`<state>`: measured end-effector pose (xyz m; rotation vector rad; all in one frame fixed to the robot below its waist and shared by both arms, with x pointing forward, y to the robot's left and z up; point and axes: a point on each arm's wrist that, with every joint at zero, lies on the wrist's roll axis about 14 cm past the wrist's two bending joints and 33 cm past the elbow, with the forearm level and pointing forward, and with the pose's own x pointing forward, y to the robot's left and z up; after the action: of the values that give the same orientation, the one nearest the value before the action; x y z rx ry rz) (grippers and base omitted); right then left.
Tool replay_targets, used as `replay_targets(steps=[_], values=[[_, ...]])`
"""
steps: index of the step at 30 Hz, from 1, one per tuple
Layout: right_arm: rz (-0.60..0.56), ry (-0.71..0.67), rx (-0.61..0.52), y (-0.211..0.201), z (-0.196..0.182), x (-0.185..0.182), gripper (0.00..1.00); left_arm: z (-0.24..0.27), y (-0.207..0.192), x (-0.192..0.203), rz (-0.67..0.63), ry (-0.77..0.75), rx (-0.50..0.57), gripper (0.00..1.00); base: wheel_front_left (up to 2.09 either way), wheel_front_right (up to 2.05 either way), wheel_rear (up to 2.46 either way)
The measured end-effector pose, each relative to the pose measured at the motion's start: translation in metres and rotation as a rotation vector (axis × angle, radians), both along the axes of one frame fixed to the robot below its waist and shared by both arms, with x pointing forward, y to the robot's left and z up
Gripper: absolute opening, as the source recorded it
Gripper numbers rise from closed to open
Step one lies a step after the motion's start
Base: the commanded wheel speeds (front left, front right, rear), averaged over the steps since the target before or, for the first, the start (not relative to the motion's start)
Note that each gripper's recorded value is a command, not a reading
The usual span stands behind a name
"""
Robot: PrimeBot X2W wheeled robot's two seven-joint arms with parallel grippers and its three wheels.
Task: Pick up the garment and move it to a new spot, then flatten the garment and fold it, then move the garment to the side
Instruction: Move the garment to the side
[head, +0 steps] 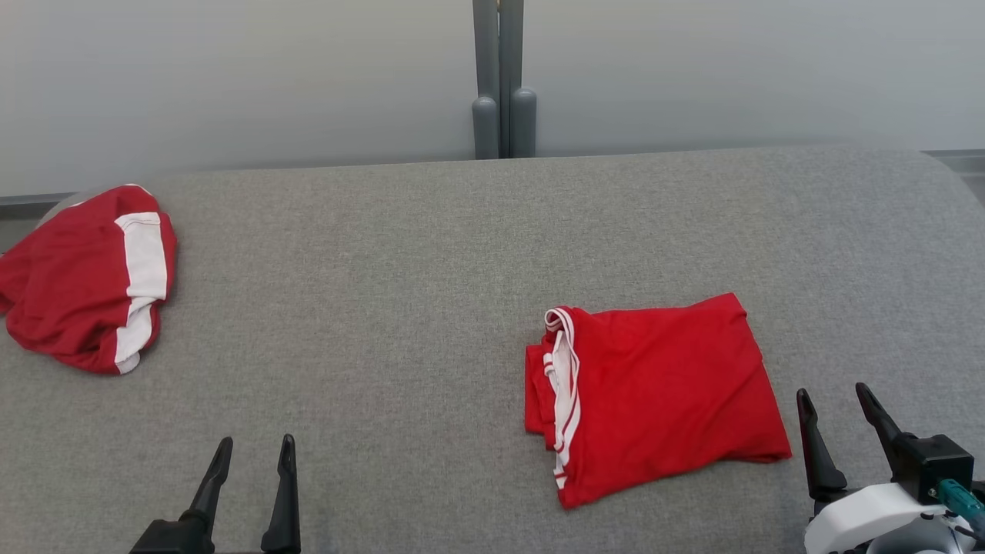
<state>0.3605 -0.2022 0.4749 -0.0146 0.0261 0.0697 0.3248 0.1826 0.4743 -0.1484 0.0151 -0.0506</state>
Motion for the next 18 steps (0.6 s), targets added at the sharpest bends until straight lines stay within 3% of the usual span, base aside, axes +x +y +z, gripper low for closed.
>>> replay_targets(steps=[13, 18], values=[[-0.012, -0.018, 0.026, -0.002, 0.006, 0.006, 1.0, -0.004, -0.002, -0.002, -0.008, 0.013, 0.003, 1.0, 0.0, 0.0, 0.0], [0.08, 0.158, -0.006, 0.01, -0.01, 0.026, 1.0, -0.004, -0.002, -0.001, -0.007, 0.014, 0.0, 1.0, 0.0, 0.0, 0.0]])
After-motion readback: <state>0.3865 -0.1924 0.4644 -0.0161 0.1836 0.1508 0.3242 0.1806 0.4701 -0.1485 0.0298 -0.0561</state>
